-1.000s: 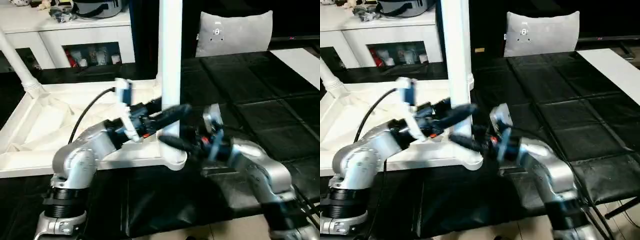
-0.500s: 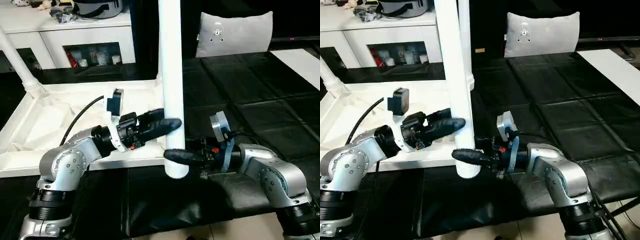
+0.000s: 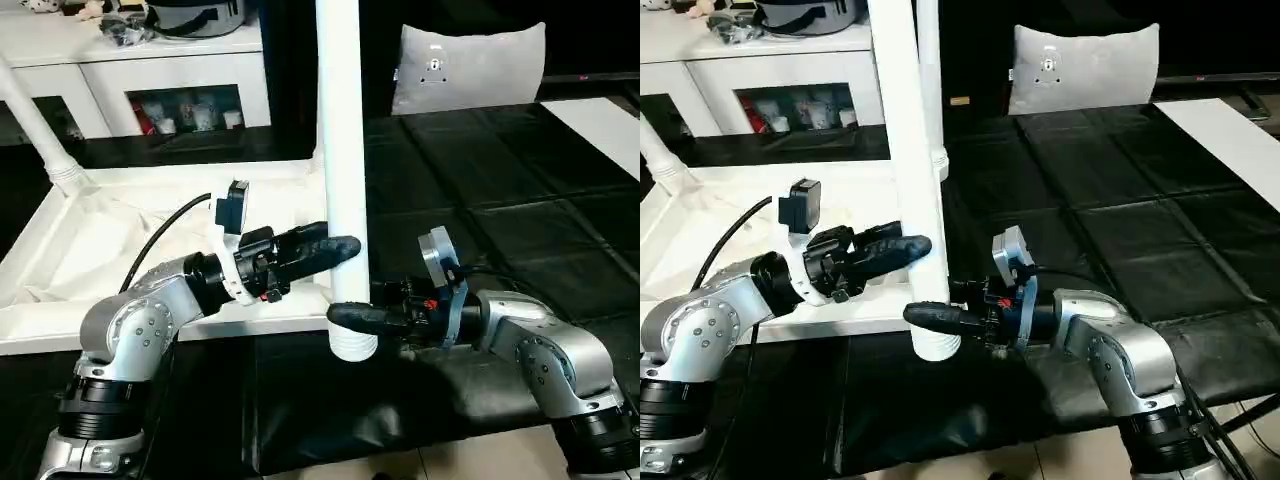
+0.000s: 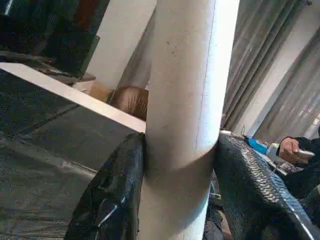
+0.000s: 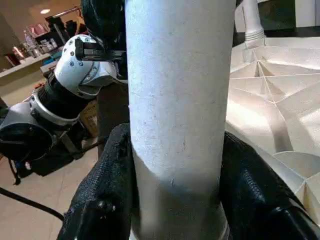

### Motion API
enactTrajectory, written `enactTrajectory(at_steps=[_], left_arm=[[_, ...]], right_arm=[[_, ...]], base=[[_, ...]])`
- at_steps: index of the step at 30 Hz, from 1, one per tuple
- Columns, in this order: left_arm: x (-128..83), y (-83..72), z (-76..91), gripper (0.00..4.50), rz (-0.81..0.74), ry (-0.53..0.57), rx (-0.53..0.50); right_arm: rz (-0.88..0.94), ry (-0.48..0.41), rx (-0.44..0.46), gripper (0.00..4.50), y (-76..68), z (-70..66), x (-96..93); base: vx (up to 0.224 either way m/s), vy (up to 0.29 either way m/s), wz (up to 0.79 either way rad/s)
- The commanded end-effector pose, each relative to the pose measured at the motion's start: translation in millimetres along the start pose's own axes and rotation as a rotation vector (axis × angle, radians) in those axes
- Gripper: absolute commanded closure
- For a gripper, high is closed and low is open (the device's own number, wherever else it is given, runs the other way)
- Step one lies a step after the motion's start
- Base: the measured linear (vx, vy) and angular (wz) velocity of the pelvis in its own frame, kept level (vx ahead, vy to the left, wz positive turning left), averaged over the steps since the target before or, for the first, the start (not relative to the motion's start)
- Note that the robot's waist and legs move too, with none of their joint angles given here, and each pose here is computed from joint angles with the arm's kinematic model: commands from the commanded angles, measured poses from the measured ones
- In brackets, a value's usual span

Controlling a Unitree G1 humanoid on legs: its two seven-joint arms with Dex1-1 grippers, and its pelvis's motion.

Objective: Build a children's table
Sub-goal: Pick table leg

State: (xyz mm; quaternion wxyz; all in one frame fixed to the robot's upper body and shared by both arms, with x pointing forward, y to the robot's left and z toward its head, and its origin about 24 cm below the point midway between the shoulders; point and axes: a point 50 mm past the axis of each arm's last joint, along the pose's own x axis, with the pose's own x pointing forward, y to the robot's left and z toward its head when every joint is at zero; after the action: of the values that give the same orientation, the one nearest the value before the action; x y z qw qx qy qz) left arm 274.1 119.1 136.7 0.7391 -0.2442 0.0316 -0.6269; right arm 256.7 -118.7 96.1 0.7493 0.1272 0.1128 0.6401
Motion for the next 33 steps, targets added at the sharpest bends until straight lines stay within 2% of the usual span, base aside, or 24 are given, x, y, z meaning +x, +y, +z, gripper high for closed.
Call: enactTrajectory(at_steps=[1,4,5,6,9,10,12,15,18,21,23,27,31,33], left_arm=[[2.6,0.6,-3.4,2.63,-0.001,0.012,-0.006],[2.3,2.5,-1.5,2.64,0.024,-0.005,0.004],[2.1,3.6,-0.5,2.64,0.038,-0.009,0.011],[2.0,5.0,0.4,2.64,0.056,-0.01,0.02],[1.4,11.6,3.4,2.64,0.129,-0.007,0.051],[0.9,14.4,4.4,2.64,0.159,-0.009,0.058],[0.9,19.2,8.0,2.64,0.211,-0.031,0.069],[1.7,22.0,10.9,2.64,0.255,-0.052,0.075],[2.5,22.9,12.0,2.64,0.274,-0.061,0.071],[4.3,28.0,13.6,2.64,0.367,-0.059,0.078],[4.5,33.4,14.8,2.64,0.448,-0.052,0.094],[8.0,37.3,21.5,2.64,0.555,-0.051,0.166],[16.1,32.0,25.1,2.64,0.555,-0.04,0.228],[24.4,27.1,26.6,2.64,0.549,-0.034,0.28]], right_arm=[[-0.024,0.005,-0.047,2.58,-1.5,4.8,0.0],[-0.077,-0.005,-0.034,2.58,-7.5,6.1,-0.1],[-0.098,-0.023,-0.029,2.02,-10.1,8.4,-0.5],[-0.114,-0.042,-0.029,1.88,-12.2,11.0,-0.6],[-0.176,-0.084,-0.054,1.82,-19.1,18.7,-2.1],[-0.191,-0.09,-0.063,1.54,-20.9,20.2,-2.7],[-0.243,-0.112,-0.081,1.48,-26.8,23.3,-5.2],[-0.279,-0.122,-0.084,1.11,-30.7,24.1,-7.1],[-0.293,-0.128,-0.087,0.92,-31.9,24.5,-7.9],[-0.349,-0.199,-0.068,0.6,-36.7,30.5,-11.0],[-0.378,-0.231,-0.064,0.55,-39.3,34.1,-13.8],[-0.445,-0.223,-0.073,0.13,-44.4,35.3,-19.1],[-0.518,-0.16,-0.078,0.07,-48.6,31.9,-19.2],[-0.551,-0.129,-0.078,0.07,-49.1,30.2,-11.1]], base=[[0.0,0.0,0.0],[0.0,0.0,0.0],[0.0,0.0,0.0],[0.0,0.0,0.0],[0.0,0.0,0.0],[0.0,0.0,0.0],[0.0,0.0,0.0],[0.0,0.0,0.0],[0.0,0.0,0.0],[0.0,0.0,0.0],[0.0,0.0,0.0],[0.0,0.0,0.0],[0.0,0.0,0.0],[0.0,0.0,0.0]])
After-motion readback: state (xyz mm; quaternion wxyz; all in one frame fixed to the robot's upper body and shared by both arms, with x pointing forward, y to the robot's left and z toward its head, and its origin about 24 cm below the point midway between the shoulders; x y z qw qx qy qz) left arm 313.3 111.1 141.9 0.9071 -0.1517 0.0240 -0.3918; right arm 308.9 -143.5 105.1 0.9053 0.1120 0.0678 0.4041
